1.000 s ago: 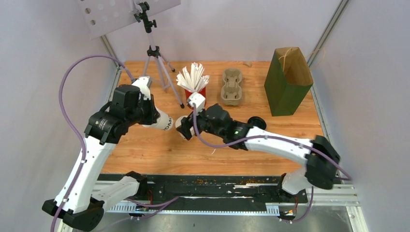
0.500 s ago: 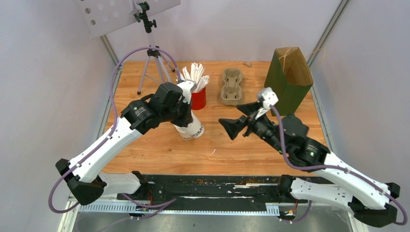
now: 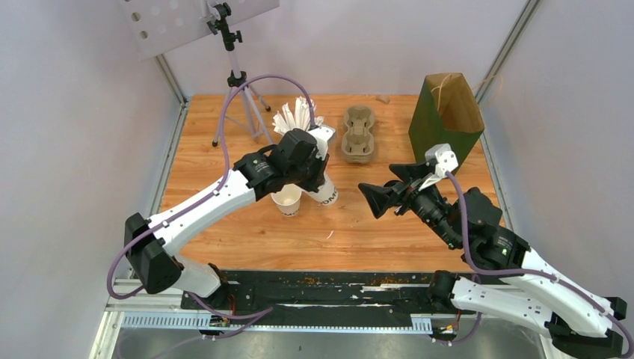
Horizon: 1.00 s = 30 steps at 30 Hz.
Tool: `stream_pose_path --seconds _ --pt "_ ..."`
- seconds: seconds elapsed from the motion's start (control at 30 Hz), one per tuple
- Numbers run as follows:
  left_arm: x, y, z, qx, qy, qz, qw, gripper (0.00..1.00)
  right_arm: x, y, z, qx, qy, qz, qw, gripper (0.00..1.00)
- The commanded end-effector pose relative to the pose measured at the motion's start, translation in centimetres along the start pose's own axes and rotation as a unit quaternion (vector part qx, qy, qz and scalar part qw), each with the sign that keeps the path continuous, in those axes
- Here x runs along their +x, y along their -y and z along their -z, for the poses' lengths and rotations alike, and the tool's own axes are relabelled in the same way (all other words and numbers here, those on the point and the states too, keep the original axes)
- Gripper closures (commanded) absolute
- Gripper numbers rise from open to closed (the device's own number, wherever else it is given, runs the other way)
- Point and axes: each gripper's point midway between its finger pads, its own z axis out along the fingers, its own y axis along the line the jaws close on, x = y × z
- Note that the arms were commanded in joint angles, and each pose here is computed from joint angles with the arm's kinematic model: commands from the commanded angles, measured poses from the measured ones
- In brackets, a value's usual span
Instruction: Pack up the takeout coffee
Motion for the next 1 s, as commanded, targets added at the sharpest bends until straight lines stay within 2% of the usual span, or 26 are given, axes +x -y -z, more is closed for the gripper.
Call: stream_pose_path --seconds 0.0,0.13,0.33,0.6,0.7,0.97 --pt "0.0 -2.9 0.0 -0.073 0.004 -0.042 0.996 1.0 1.5 0.5 -0.3 0.014 -0.022 0.007 1.0 0.0" --pt "2.2 -4.5 -0.6 -0.102 -0.018 -0.052 0.993 1.0 1.6 0.6 -0.2 0.016 -0.027 0.007 0.999 0.0" --pt "3.6 -4.6 -1.7 -0.099 -0.023 -0.039 0.994 1.0 1.9 0.7 -0.1 0.019 -0.031 0.009 0.999 0.0" --pt "5.5 -2.9 -3.3 -0.104 -0.06 -0.042 0.992 1.0 6.1 3.0 0.0 0.086 -0.105 0.01 0.991 0.0" --pt "5.9 -2.3 -3.7 -0.113 -0.068 -0.041 0.99 1.0 6.5 3.2 0.2 0.092 -0.112 0.007 0.989 0.0" --pt "6.8 0.1 -4.9 -0.083 -0.082 -0.034 0.993 0.87 5.7 3.8 1.1 0.107 -0.092 -0.017 0.99 0.0"
